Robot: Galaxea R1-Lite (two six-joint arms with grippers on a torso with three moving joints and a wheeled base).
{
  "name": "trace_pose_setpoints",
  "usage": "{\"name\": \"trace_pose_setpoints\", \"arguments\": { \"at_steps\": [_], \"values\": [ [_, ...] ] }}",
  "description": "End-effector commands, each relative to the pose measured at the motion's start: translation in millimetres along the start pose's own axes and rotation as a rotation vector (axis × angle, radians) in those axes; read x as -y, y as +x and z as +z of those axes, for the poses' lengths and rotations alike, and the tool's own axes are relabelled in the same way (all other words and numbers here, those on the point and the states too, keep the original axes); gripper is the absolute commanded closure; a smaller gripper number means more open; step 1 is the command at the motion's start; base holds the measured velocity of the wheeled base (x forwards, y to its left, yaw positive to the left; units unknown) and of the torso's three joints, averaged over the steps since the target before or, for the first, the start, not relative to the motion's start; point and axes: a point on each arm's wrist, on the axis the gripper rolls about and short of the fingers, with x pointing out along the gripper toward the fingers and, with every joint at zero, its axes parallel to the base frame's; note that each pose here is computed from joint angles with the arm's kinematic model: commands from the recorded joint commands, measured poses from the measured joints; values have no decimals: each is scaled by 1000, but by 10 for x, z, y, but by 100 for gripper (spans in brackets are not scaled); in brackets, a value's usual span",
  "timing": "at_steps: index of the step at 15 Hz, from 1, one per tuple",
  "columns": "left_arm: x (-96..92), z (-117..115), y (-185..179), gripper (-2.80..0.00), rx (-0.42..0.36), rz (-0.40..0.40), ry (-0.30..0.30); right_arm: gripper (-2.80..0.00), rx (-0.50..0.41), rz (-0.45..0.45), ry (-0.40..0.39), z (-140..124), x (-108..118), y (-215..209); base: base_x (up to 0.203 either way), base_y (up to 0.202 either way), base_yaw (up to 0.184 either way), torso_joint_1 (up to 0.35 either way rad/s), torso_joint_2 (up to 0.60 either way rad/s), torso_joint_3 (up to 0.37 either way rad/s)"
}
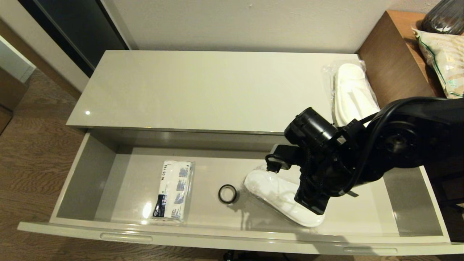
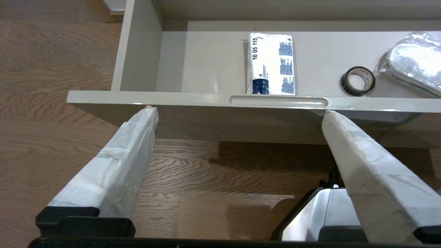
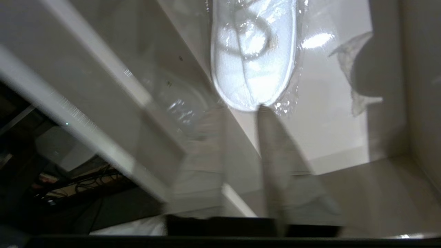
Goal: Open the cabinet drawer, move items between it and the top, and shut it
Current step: Take out the disposable slippers from the drawer
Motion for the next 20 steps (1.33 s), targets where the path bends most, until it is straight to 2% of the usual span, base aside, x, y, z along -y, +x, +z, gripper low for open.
{"name": "trace_pose_setpoints", "arguments": {
  "at_steps": [1,5,9,14,20],
  "values": [
    [0,0,1,-280,-2,0,1,-280,-33,8,-9,28,-79,350,0,0,0,0,0,0],
    [0,0,1,-280,-2,0,1,-280,2,-68,18,201,-164,1009,0,0,0,0,0,0],
    [0,0,1,-280,-2,0,1,-280,38,-121,32,275,-136,1541,0,0,0,0,0,0],
    [0,0,1,-280,-2,0,1,-280,97,-251,62,242,-210,1932,0,0,0,0,0,0],
    [0,0,1,-280,-2,0,1,-280,155,-353,61,106,-299,2320,0,0,0,0,0,0]
  ]
}}
